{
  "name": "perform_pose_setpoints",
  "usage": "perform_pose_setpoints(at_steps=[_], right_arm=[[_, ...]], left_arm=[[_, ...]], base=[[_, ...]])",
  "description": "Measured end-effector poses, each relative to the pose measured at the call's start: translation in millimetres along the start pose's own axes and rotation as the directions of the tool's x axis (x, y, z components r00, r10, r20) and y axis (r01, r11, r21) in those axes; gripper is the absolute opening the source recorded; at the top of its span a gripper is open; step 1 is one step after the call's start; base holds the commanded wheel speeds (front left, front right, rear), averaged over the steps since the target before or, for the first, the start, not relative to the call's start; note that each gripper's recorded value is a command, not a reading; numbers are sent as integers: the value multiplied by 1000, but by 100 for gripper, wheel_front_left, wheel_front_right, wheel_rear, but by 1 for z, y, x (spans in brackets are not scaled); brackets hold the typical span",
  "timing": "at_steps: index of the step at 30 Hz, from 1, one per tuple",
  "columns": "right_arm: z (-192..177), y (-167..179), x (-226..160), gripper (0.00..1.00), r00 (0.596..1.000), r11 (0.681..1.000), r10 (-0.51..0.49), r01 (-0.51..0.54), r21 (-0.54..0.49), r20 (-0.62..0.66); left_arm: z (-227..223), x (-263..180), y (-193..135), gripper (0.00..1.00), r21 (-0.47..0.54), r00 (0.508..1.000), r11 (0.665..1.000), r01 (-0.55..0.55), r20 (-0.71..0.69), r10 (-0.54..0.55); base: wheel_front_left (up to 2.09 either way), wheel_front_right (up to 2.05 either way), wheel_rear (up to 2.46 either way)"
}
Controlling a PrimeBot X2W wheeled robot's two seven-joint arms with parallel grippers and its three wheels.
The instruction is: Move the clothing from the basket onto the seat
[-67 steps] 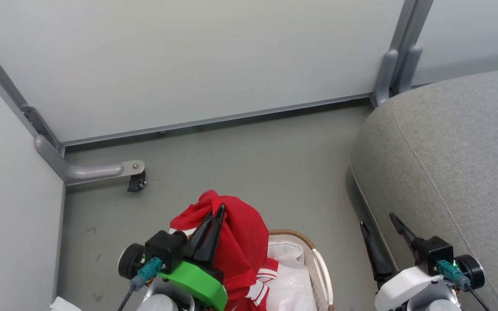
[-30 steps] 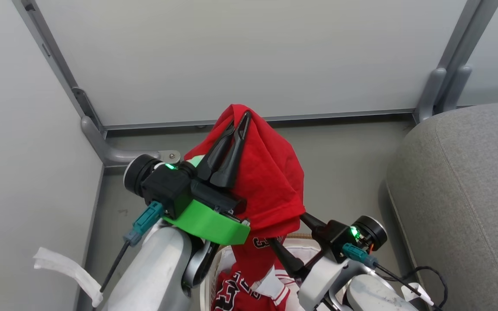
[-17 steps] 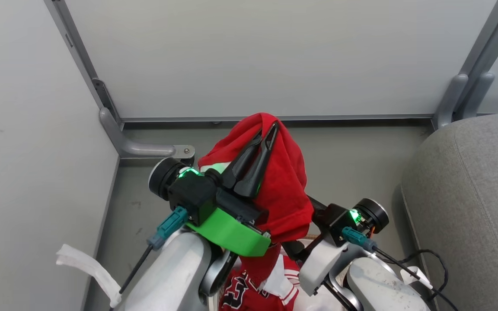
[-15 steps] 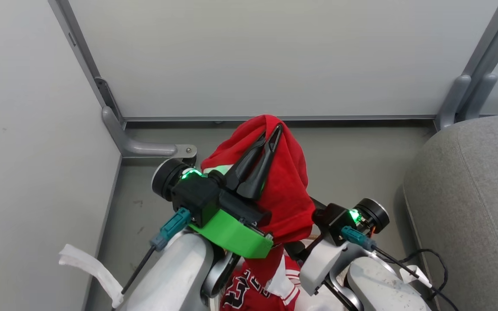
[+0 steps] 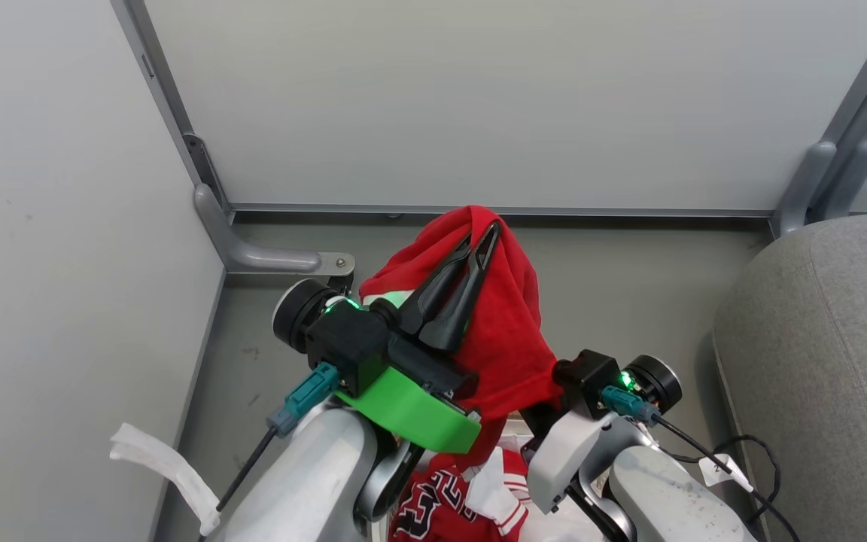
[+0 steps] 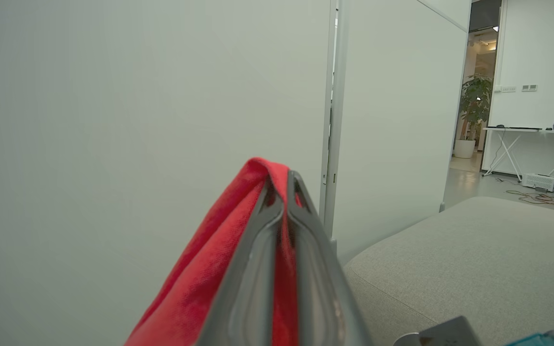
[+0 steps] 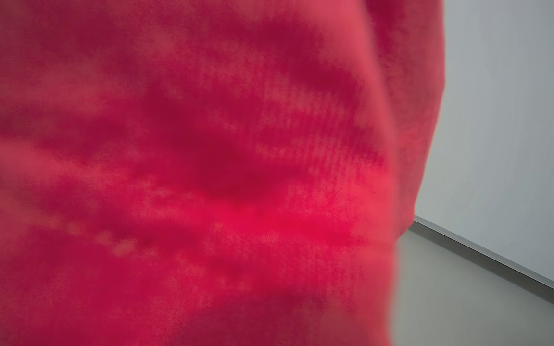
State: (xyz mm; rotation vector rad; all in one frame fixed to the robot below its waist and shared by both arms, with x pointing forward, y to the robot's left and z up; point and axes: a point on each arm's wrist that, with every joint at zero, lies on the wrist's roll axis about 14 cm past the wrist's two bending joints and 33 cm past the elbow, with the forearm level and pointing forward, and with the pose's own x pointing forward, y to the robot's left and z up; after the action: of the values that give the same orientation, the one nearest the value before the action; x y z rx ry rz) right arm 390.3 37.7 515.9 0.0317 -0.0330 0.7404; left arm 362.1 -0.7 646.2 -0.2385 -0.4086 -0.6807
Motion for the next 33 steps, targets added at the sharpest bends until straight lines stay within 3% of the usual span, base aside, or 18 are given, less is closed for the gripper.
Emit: perform_pose_setpoints(at_steps=[19,20,21,22,33], right_arm=[[1,-17,-12,0,998,998,-63,63,28,7],[2,-19,-13,0,997,997,-72,72,32,11],[3,-22,-14,0,997,996,-81,80,35,14],[4,-24,-16,0,996,995,-88,87,37,17],[14,-74,-57,0,957,957,-285,280,77,60]], left_arm=[[-12,7,-3,0,-21,1000,1000,14,-19,-14],[-13,8,-3,28,-20,1000,1000,15,-21,-15],[-14,9,-3,93,-20,1000,1000,18,-24,-18],[-16,9,-4,100,-19,999,1000,20,-26,-21],[-56,18,-10,100,-43,991,997,61,-114,-65]], base=[[0,0,0],[0,0,0],[0,0,0],[0,0,0],[0,0,0]])
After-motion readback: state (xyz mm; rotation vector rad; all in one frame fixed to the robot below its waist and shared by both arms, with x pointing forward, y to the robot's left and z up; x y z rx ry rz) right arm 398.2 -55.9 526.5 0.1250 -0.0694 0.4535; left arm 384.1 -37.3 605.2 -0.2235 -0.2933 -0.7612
